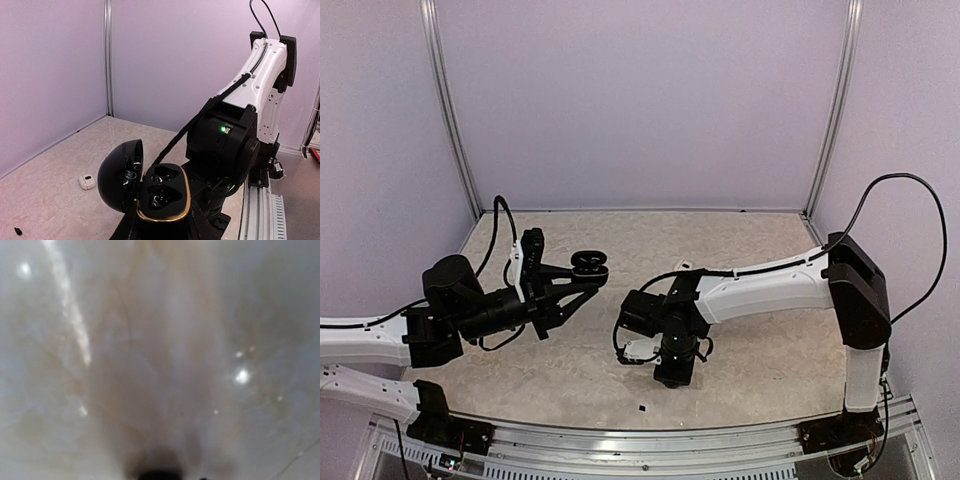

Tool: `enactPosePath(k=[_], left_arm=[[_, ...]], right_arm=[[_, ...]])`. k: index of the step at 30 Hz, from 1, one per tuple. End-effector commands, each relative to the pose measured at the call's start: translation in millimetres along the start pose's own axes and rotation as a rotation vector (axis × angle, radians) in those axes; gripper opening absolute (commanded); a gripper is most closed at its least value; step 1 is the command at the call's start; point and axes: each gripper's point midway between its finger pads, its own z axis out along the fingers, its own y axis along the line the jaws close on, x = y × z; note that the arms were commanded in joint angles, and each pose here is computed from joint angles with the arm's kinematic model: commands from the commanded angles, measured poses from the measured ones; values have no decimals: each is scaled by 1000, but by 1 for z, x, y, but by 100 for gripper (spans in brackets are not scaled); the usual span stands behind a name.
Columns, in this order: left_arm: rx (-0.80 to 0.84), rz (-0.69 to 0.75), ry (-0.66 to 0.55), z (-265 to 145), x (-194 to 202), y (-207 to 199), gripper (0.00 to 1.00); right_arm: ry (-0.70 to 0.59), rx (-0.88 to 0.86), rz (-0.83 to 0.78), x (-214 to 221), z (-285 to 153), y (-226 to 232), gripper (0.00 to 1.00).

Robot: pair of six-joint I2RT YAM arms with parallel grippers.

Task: Insert the wireless bluetooth earbuds into the charging case
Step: Pick up the right earbud from the center of the board.

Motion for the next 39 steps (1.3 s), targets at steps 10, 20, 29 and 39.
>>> enactPosePath(k=[10,20,29,39], left_arm=[[-14,2,-44,-6,-14,3,11],[-10,1,-39,-5,-12,2,11],[-13,1,-38,-5,-12,3,11],[-23,-5,-47,-4,-15,5,11]], right_arm=[[77,20,-7,4,7,1,31],[72,7,-14,0,11,7,31],[71,2,-21,1,13,8,27],[6,37,-7,-6,1,0,17]])
